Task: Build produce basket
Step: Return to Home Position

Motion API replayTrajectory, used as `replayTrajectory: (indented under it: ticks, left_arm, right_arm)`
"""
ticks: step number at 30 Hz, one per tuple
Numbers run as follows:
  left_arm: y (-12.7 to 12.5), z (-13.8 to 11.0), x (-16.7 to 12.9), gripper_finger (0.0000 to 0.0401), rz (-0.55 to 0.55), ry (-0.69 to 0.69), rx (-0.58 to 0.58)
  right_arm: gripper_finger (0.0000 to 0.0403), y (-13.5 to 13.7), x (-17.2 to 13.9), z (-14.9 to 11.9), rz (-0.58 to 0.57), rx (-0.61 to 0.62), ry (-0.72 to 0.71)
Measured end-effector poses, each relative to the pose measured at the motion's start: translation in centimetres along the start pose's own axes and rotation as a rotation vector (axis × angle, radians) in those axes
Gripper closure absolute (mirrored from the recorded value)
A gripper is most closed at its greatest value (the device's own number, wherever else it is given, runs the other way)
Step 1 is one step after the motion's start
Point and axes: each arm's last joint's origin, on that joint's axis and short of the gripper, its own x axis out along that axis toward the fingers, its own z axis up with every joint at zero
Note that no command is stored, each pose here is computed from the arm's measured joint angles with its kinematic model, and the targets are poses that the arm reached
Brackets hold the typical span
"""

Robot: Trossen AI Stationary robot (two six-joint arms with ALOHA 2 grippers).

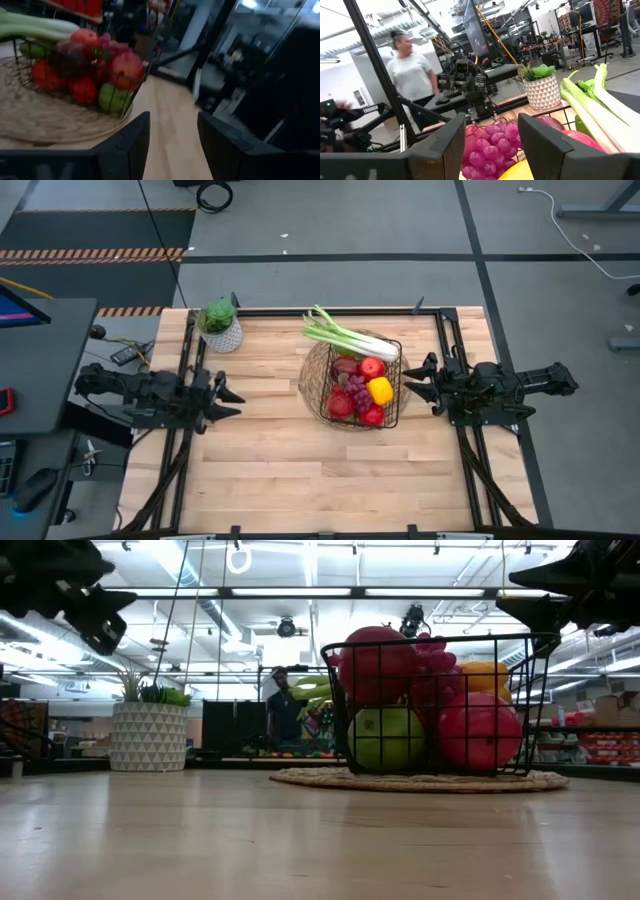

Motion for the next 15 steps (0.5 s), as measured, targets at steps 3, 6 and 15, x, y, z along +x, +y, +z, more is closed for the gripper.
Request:
replayTrajectory:
  ticks: [3, 6, 15]
  left_arm:
    - [-0.19, 0.48, -0.05, 0.0229, -0.019, -0.047, -0.028]
    - [-0.2, 0.5, -0.04, 0.0229, -0.02, -0.049, -0.022]
    - [-0.63, 0.56, -0.51, 0.0229, -0.1, -0.072, 0.119]
  right_arm:
    - [0.0215, 0.01, 0.0, 0.03, 0.001, 0.001, -0.003]
    - [0.0215, 0.03, 0.0, 0.11, 0.004, 0.003, -0.011]
    - [0.0215, 0.05, 0.0, 0.17, 0.006, 0.004, -0.017]
